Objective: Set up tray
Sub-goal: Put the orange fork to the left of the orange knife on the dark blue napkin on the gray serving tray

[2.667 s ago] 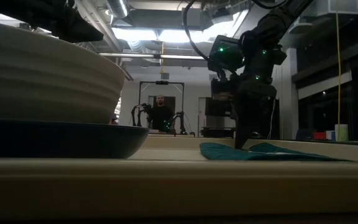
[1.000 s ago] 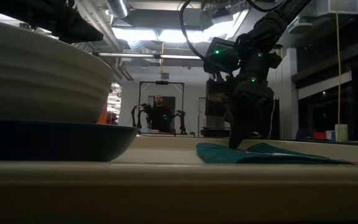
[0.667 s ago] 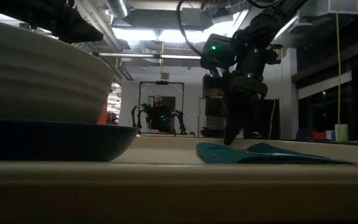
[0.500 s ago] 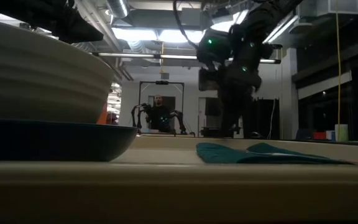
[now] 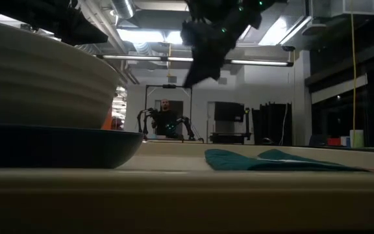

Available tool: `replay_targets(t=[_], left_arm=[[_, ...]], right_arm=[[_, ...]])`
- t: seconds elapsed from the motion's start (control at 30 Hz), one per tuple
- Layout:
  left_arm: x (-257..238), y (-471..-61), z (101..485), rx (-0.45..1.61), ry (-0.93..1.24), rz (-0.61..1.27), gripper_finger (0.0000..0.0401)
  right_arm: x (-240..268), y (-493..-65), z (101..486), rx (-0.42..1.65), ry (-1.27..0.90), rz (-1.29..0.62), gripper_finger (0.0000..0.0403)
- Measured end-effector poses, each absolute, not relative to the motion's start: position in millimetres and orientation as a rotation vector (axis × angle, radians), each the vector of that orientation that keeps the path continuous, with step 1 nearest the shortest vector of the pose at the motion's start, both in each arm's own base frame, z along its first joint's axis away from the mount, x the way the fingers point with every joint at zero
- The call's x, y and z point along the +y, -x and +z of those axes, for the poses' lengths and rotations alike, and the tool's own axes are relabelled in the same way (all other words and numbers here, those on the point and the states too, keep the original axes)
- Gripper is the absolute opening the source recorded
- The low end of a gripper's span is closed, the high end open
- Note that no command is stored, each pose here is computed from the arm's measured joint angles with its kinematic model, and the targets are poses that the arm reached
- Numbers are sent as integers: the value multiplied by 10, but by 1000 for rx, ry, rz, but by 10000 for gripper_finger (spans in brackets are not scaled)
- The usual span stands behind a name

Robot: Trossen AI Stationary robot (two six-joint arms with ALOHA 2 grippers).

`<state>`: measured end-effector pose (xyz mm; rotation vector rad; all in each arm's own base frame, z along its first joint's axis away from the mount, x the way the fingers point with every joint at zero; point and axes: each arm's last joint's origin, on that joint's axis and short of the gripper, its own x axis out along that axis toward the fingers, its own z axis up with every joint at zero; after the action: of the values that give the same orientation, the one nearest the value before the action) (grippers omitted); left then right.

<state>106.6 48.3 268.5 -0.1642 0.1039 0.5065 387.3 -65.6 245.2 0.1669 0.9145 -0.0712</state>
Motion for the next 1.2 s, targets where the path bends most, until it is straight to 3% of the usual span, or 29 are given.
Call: replay_targets(t=[0.4,0.57,0.83,1.2], left_arm=[[481,-1068,2690,100,162,498,33],[481,-1068,2896,55,154,496,33],[551,-1240,3185,100,33,481,33],[571,-1283,3215,105,53,488,33]], right_arm=[[-836,-3982,2886,748,-244,-144,9],[-837,-4018,3049,693,-237,-138,9],[-798,-4016,3554,528,-197,23,5],[-709,-3016,4431,410,-70,-124,3]])
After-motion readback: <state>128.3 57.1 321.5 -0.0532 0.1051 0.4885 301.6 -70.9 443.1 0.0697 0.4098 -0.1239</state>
